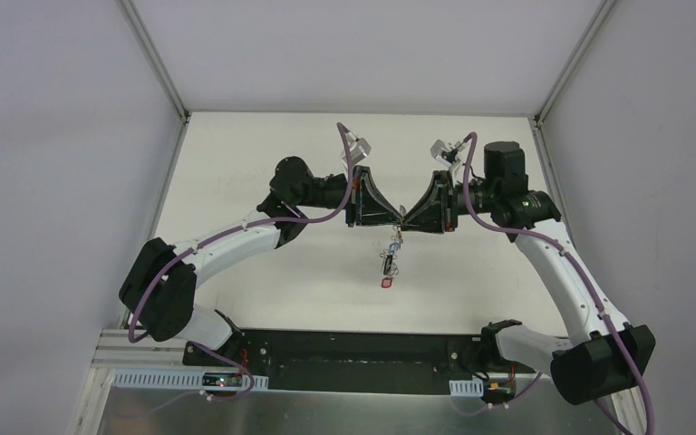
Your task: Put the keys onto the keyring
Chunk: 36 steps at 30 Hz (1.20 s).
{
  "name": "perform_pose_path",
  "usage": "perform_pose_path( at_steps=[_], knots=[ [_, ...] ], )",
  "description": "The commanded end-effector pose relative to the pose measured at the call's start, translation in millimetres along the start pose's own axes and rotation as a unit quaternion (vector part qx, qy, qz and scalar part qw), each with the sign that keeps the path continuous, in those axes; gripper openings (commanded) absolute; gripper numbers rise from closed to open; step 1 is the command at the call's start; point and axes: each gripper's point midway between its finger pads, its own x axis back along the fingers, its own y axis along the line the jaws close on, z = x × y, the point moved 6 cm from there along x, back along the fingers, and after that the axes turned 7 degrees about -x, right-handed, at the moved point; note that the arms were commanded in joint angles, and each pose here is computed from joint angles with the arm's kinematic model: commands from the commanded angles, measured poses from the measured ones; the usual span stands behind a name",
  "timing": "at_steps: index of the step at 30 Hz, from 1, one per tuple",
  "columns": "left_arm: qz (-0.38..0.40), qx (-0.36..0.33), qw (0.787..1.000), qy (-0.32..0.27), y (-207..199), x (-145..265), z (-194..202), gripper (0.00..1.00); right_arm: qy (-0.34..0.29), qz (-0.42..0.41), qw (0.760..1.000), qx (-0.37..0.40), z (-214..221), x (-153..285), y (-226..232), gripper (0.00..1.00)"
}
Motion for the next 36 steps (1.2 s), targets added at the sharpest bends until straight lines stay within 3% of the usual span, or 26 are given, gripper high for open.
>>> perform_pose_path(
  at_steps=[1,12,20,27,31,36],
  knots=[
    [0.007,-0.033,0.999,-0.021,-6.3,-4.1,-14.9,0.00,-0.007,-0.025,1.000,0.006,-3.5,-1.8,2.1,0.19],
    [0.005,-0.035,0.999,-0.019,-4.5,-4.0,-13.4,0.00,-0.011,-0.011,1.000,0.009,-2.0,-0.9,-0.4,0.00],
    [-0.004,-0.067,0.998,0.005,-4.6,5.9,-10.2,0.00,0.002,0.046,0.998,0.041,-7.6,6.6,-0.6,0.00],
    [-0.071,-0.069,0.991,0.086,2.2,16.5,-8.2,0.25,0.078,0.106,0.988,0.079,-6.0,1.3,3.7,0.00],
    [-0.082,-0.072,0.989,0.098,2.9,17.3,-11.4,0.39,0.110,0.124,0.982,0.086,-3.2,-3.9,-0.4,0.00],
    [-0.094,-0.072,0.987,0.105,6.5,18.1,-8.9,0.41,0.127,0.134,0.979,0.088,-4.5,-8.2,-3.5,0.00]
  ],
)
